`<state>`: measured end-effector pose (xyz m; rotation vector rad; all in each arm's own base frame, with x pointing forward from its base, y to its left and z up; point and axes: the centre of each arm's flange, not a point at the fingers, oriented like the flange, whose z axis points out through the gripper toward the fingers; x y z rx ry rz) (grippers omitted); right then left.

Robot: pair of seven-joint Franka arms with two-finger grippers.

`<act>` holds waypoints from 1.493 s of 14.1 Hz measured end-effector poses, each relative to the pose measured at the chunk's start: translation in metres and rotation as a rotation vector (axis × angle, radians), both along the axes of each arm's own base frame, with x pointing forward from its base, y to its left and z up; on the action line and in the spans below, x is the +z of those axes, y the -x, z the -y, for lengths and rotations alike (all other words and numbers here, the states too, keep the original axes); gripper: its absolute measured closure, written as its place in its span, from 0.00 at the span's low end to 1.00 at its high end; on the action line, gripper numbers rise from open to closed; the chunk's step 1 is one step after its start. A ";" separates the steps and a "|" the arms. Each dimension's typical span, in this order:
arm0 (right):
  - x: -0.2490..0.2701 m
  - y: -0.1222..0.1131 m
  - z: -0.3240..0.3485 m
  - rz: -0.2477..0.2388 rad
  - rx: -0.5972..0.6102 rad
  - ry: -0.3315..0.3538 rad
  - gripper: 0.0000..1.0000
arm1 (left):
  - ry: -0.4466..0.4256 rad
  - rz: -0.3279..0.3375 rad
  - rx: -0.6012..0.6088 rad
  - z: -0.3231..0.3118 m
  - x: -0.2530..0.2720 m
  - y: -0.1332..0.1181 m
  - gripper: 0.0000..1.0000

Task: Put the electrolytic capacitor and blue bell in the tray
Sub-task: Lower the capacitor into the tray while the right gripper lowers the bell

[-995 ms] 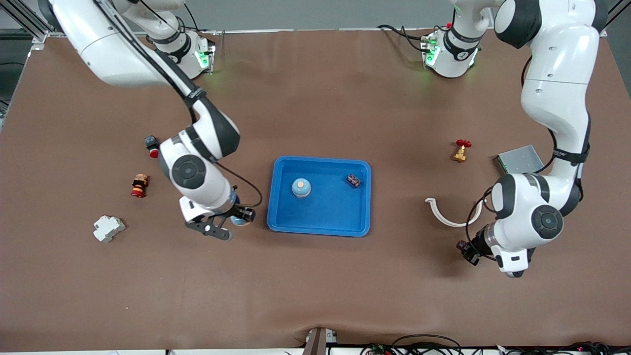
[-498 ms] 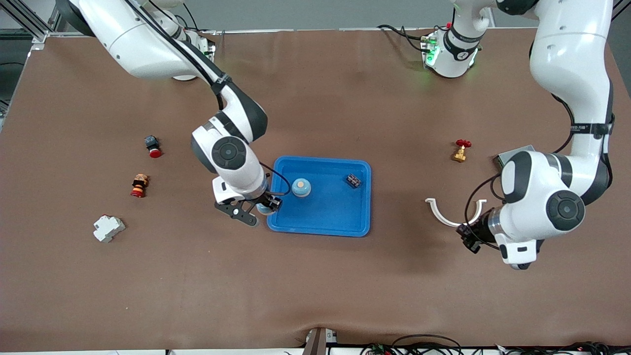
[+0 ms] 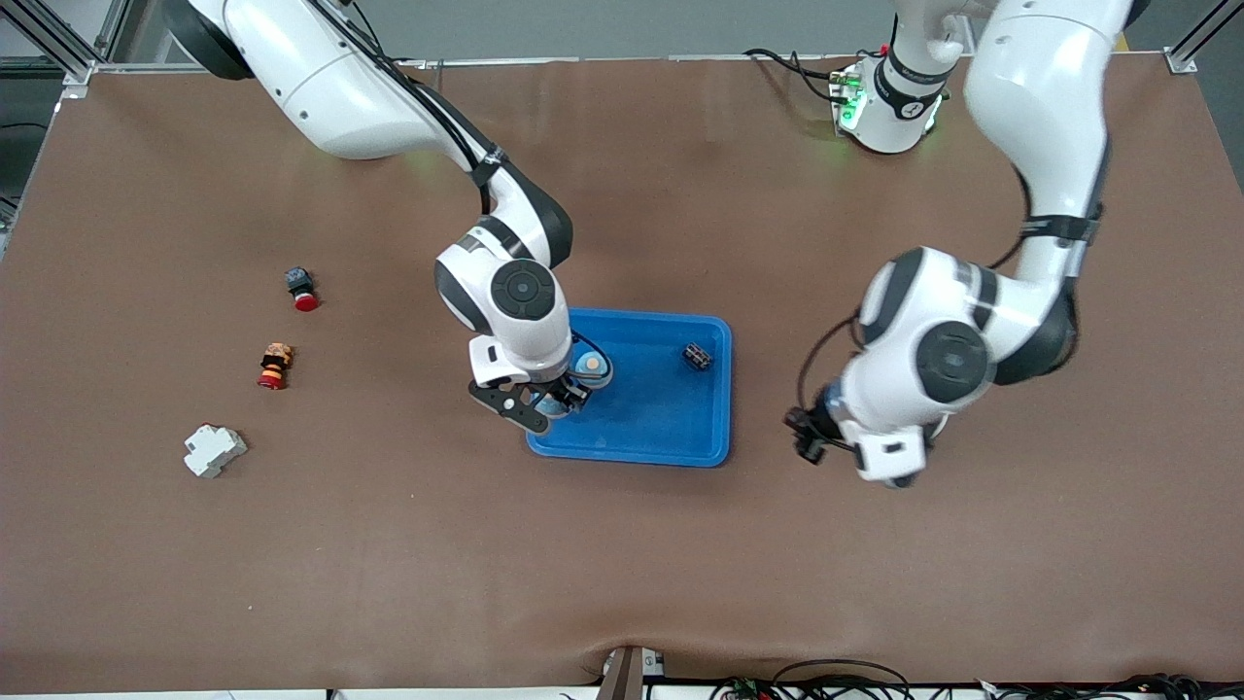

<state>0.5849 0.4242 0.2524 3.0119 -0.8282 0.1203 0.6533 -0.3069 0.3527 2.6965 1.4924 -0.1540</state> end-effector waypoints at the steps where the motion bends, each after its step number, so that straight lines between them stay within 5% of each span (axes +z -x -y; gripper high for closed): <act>1: -0.004 -0.001 -0.003 0.005 -0.009 -0.007 0.37 | 0.005 0.006 0.006 0.025 -0.006 0.009 0.67; 12: -0.043 -0.002 -0.030 0.049 -0.055 0.016 0.37 | 0.028 0.041 0.016 0.097 -0.115 0.031 0.67; 21: -0.054 0.000 -0.042 0.071 -0.090 0.021 0.37 | 0.010 0.028 0.011 0.108 -0.138 0.041 0.67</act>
